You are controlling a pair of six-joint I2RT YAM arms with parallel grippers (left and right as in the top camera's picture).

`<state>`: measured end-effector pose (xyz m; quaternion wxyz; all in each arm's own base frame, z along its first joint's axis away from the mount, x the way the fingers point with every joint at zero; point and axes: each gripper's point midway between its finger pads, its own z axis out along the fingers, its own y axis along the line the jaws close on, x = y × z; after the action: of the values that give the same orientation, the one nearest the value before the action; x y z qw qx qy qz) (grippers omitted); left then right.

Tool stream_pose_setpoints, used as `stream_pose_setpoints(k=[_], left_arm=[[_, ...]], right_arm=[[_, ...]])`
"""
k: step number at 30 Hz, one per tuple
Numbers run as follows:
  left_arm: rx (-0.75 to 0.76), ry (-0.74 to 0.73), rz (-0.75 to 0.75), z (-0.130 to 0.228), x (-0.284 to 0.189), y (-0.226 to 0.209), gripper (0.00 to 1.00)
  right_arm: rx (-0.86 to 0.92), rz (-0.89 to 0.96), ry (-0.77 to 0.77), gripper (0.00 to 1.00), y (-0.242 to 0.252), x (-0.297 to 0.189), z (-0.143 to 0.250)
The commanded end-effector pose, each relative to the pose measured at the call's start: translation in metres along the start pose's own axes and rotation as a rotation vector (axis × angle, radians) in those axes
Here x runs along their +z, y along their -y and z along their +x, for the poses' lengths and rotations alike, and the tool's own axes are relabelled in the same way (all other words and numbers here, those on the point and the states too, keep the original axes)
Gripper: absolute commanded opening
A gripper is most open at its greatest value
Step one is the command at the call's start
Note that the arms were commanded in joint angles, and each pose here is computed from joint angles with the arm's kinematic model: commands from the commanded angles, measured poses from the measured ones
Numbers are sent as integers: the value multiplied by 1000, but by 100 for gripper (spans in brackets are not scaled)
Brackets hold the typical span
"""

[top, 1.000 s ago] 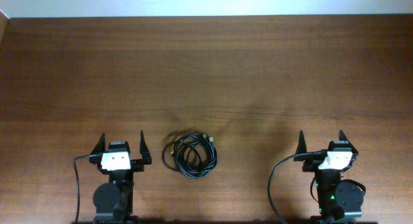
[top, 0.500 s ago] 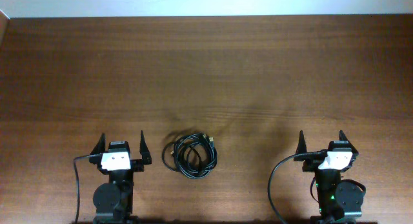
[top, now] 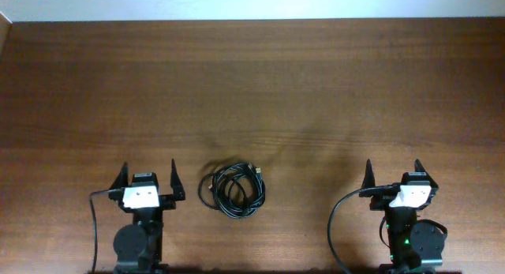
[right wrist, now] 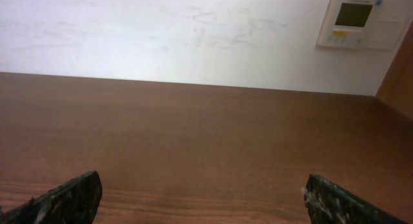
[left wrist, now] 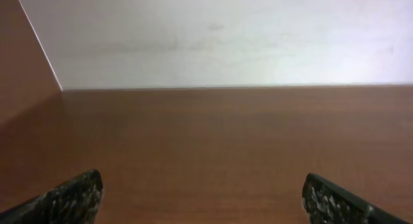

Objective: Untangle cables

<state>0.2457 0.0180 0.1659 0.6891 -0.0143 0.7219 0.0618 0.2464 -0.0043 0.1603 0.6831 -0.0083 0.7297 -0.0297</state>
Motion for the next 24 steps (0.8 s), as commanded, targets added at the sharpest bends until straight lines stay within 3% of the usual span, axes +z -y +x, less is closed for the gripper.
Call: stream_pose_setpoints(k=[1,4,8,10,14,17,20,24], left_arm=[[8,127,98,-30,-3,16,99],[-20,281,260,-80,-19,40,99],[-67,383,269,-150,-48,33,99],[-75,394,222,-193,-62,21,99],[-70,205,210,-243,-42,17,99],[-66,49,338,-297,-44,34,99],[-77,-92,438,-298,-65,48,99],[-81,-128,440,-293,-71,47,99]], right_arm=[[64,-76,76,99,-13,-1,-18],[65,-119,216,99,-17,-14,-71],[52,-115,371,99,-11,-51,-160],[-6,-7,280,99,8,-60,-183],[22,24,68,99,18,-68,-217],[33,-140,-29,99,-6,-97,-260],[45,-427,-63,99,-50,-140,-284],[49,-665,-37,99,-83,-182,-297]])
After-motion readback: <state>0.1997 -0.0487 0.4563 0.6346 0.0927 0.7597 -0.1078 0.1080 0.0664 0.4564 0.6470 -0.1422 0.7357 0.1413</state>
